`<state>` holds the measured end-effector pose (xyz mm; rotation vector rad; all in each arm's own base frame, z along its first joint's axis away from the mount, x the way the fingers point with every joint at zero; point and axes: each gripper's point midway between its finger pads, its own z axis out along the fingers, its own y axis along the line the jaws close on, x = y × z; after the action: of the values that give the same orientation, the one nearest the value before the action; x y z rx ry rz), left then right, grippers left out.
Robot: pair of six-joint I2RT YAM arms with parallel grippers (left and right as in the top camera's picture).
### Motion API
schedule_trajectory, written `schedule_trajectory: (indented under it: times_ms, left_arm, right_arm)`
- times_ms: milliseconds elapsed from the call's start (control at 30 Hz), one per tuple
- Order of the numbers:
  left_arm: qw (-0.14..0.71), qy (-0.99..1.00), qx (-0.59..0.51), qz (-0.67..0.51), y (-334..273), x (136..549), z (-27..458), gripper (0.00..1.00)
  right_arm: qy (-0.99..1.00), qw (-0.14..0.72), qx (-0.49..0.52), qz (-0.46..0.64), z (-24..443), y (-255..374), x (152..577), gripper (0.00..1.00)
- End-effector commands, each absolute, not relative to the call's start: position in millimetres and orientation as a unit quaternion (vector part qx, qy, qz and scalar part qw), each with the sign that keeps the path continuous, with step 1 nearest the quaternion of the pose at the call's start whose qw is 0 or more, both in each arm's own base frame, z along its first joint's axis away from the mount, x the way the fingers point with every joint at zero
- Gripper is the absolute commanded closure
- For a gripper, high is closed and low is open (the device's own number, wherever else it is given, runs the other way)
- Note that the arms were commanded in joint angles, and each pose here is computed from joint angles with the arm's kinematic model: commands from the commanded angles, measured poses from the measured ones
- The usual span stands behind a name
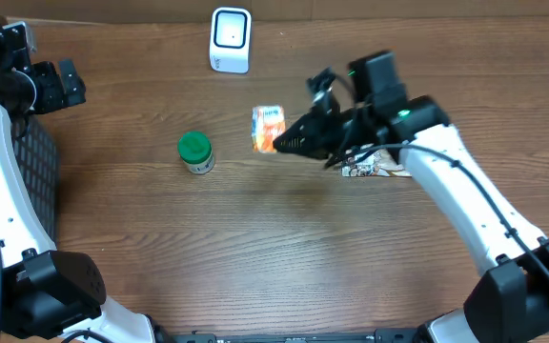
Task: Scan the item barcode
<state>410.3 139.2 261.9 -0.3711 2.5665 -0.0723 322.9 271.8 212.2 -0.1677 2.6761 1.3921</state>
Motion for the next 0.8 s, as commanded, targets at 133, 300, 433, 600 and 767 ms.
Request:
schedule_trajectory:
  times_ms: [133,300,433,600,767]
  left_arm:
    - [0.271,0.954,-0.121,-0.024,137,413,262,0.0]
    - [0.271,0.954,-0.121,-0.024,137,413,262,0.0]
    - [0.271,0.954,-0.121,-0.024,137,413,262,0.0]
    - [0.272,0.954,-0.121,-0.024,137,413,262,0.01]
    - [0.271,0.954,-0.121,-0.024,137,413,262,0.01]
  right_arm:
    - [0.953,0.212,0.008,0.215,236,216,387,0.96]
    - [0.946,0.285,-0.031,0.148,285,220,436,0.96]
    - [0.924,0.368,-0.069,0.072,292,240,484,0.96]
    - [0.876,0.461,-0.12,-0.069,267,265,540,0.96]
    - [0.824,0.515,-0.163,-0.17,237,285,585,0.96]
